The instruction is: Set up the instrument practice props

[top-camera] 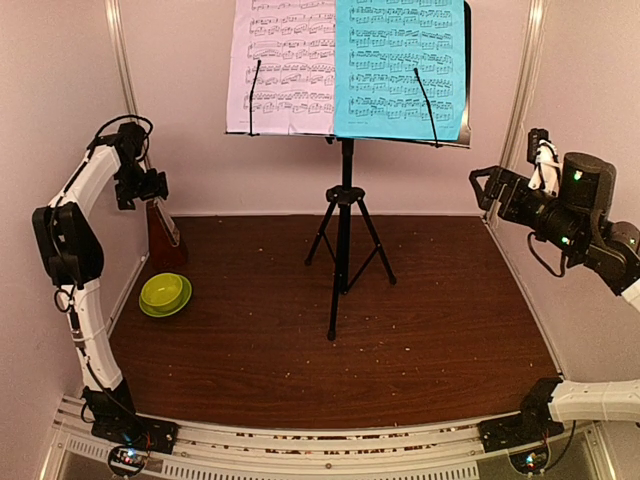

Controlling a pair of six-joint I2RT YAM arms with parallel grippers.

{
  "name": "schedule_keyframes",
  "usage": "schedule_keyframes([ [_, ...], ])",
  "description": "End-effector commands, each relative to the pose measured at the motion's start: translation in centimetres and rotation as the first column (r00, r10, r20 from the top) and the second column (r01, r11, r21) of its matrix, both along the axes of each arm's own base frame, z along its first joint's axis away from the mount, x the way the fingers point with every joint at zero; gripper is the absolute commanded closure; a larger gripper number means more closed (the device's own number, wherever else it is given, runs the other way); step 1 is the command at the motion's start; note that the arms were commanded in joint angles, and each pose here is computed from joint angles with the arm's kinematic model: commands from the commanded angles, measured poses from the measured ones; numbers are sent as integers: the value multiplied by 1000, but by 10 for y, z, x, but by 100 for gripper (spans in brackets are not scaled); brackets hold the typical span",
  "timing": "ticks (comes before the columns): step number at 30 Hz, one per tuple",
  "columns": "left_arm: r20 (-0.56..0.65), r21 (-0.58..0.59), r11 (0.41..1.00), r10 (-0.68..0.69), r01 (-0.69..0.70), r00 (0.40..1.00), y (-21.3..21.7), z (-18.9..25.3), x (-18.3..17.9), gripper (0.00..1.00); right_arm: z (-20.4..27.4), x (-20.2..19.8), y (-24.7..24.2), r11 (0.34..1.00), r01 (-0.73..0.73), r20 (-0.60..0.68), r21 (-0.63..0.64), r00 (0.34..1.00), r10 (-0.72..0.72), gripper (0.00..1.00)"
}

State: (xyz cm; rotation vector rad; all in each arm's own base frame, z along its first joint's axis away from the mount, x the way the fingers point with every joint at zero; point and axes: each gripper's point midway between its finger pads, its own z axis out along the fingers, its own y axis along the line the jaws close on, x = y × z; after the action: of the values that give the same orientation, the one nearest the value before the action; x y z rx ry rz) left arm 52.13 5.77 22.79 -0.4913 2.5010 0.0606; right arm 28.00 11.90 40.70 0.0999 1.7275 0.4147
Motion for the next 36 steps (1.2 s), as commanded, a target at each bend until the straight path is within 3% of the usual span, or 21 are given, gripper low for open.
schedule_keyframes([
  [1,51,10,997,-73,73,996,1,-2,23,9,15,2,1,1000,-7,34,27,999,6,0],
  [13,-28,23,994,-105,105,994,2,-49,30,23,13,12,10,1000,-17,19,8,1000,17,0],
  [21,-44,28,990,-137,139,990,-3,-60,31,45,12,16,14,1000,-31,15,3,999,31,0],
  [31,31,44,962,-271,269,962,-43,-29,41,63,13,15,13,999,-36,20,0,999,36,0],
  [36,104,36,926,-376,375,921,-83,-7,42,69,13,13,13,999,-41,23,1,999,41,0],
])
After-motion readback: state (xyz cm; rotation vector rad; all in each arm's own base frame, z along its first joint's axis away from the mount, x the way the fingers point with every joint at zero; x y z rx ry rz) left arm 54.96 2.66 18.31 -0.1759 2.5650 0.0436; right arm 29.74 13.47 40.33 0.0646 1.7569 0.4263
